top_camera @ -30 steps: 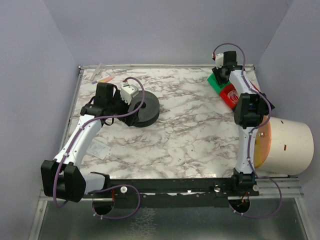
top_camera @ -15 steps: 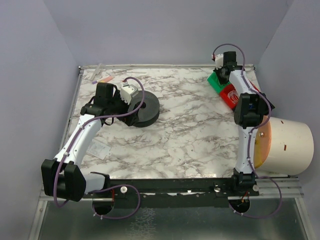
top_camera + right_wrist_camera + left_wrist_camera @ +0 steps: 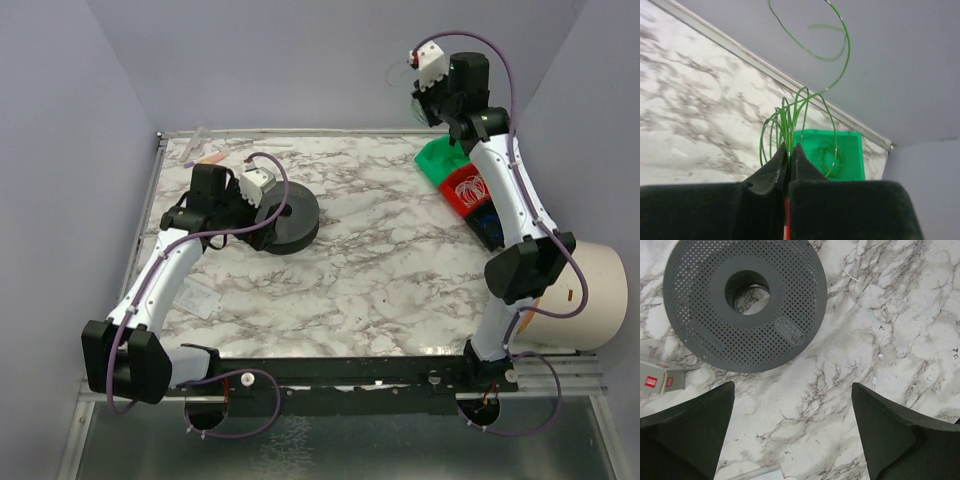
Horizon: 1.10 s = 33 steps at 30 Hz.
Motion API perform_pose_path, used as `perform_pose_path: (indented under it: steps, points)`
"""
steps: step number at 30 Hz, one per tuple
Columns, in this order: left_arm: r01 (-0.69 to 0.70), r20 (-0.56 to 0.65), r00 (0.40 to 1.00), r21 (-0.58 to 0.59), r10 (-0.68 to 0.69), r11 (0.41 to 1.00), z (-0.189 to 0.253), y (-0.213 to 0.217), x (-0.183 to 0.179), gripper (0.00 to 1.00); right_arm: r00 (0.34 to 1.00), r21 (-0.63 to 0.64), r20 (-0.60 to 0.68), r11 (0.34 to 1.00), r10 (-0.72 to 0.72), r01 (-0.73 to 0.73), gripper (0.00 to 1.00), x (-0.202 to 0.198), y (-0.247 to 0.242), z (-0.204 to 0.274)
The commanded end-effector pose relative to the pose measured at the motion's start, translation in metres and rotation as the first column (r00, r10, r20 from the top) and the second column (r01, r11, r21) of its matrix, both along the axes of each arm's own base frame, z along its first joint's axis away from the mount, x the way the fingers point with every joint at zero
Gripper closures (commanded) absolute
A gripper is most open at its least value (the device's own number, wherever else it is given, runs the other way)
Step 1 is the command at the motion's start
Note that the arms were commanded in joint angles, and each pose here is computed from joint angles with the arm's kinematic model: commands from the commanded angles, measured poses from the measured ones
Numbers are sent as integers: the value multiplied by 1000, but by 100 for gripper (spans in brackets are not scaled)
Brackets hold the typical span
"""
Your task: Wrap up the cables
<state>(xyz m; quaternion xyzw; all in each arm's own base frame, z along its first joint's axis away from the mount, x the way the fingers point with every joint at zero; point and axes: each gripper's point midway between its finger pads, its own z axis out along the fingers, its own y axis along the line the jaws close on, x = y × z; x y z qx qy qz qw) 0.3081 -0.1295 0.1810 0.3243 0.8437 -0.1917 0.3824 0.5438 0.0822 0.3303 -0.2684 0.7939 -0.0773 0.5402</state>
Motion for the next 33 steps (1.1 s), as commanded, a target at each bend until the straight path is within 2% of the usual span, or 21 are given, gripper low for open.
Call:
perform_pose_path:
  steps: [1,7,14,20,25,29,33]
  points:
    - [-42,189,981,7,40,999,60,8,18,1,988,52,-30,987,151,-150,99,-38,50,10]
    - [44,312,950,-77,-18,996,124,-10,22,1,939,268,18,903,344,-335,99,-92,99,59]
    - [226,394,910,-208,-130,952,173,-47,5,1,815,456,-8,728,579,-512,99,-153,137,53]
    - [254,446,882,-179,-151,951,176,-82,2,1,777,550,-3,650,630,-525,99,-177,147,47]
    - [300,411,890,-197,-199,933,167,-108,-1,1,741,638,21,562,671,-526,99,-196,156,47]
    - [331,382,895,-222,-231,917,158,-126,-7,1,733,663,21,539,680,-519,99,-205,157,49]
    - [270,359,916,-225,-178,936,148,-134,8,1,718,670,26,520,696,-529,99,-213,158,51]
